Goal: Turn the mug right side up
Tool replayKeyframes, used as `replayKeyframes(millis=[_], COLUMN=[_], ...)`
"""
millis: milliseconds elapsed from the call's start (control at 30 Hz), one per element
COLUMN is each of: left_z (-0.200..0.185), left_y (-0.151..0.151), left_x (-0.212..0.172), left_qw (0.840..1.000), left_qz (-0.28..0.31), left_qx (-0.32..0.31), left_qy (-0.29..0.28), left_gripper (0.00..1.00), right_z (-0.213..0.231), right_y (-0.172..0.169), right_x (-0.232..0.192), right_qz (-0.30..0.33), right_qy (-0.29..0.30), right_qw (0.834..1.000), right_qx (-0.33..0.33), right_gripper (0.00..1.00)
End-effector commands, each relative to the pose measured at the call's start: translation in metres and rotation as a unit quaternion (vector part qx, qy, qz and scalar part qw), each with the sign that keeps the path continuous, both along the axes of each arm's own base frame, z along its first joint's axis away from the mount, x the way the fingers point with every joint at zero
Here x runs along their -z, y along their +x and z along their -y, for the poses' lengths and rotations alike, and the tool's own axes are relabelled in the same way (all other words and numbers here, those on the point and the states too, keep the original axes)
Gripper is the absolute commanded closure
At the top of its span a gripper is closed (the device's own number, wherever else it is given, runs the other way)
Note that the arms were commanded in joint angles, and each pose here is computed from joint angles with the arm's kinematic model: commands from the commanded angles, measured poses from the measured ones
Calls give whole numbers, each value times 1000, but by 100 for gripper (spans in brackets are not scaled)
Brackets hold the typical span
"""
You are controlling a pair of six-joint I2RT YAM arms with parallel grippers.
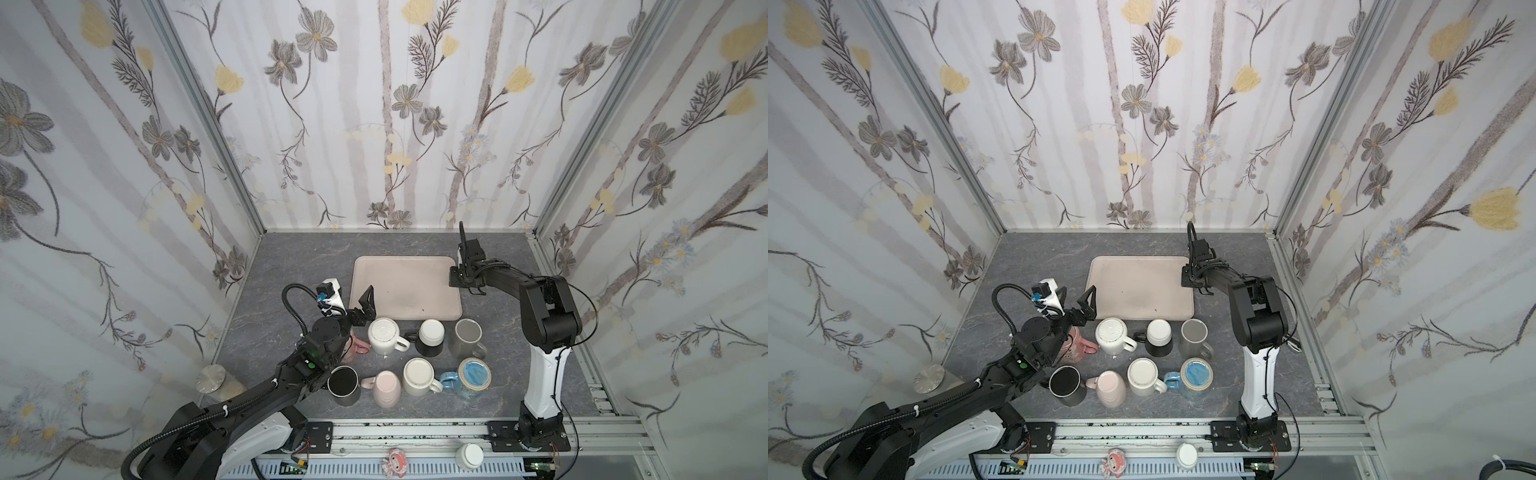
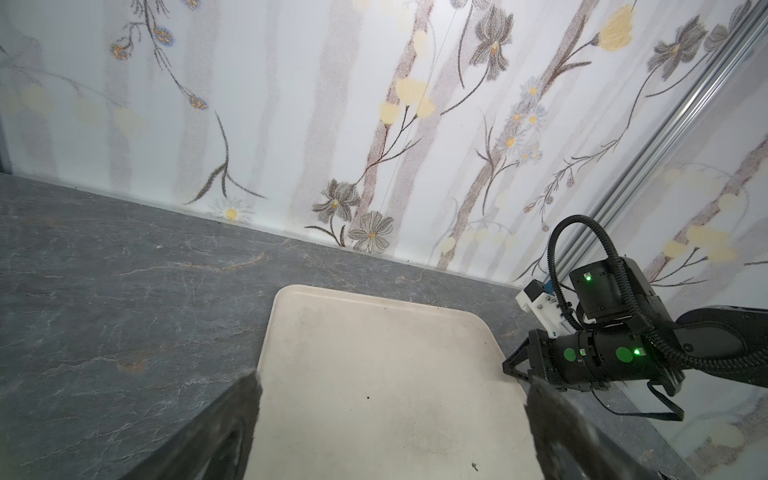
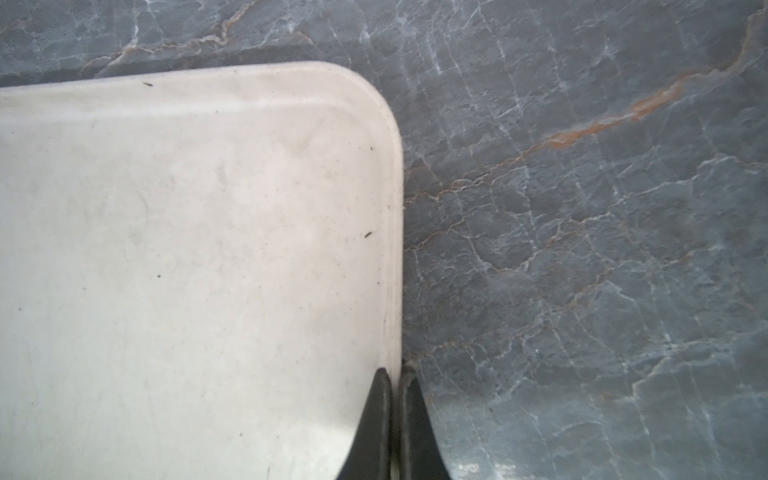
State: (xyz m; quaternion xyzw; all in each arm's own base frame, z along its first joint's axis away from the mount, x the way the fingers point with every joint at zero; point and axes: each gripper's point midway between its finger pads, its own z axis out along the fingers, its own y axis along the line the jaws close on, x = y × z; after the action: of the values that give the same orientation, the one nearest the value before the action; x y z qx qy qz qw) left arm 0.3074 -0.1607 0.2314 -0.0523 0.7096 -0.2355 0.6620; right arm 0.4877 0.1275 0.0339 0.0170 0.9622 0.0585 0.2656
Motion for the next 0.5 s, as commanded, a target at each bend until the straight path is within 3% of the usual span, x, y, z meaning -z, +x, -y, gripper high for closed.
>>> replayKeyframes(millis=[0,133,267,467], left_z=[1,1,1,6], left_y=[0,-1,-2,-2], left_x=[-8,-10,-12,-14], left_qw=[1000,1000,1000,999], left_qz=[8,8,10,1], left_qx=[4,5,6,18], left_qy=[-12,-14,-17,-33], left_gripper=[0,0,0,0], right_z=[6,7,7,-4], right_y=[3,1,2,-1], right_x=[3,6,-6,-69], right_qz=[2,0,14,88], right_qy=[-21,-18,-15,3], right_qw=[1000,1000,1000,996], right_qx=[0,6,11,11], right_gripper=[100,98,54,38])
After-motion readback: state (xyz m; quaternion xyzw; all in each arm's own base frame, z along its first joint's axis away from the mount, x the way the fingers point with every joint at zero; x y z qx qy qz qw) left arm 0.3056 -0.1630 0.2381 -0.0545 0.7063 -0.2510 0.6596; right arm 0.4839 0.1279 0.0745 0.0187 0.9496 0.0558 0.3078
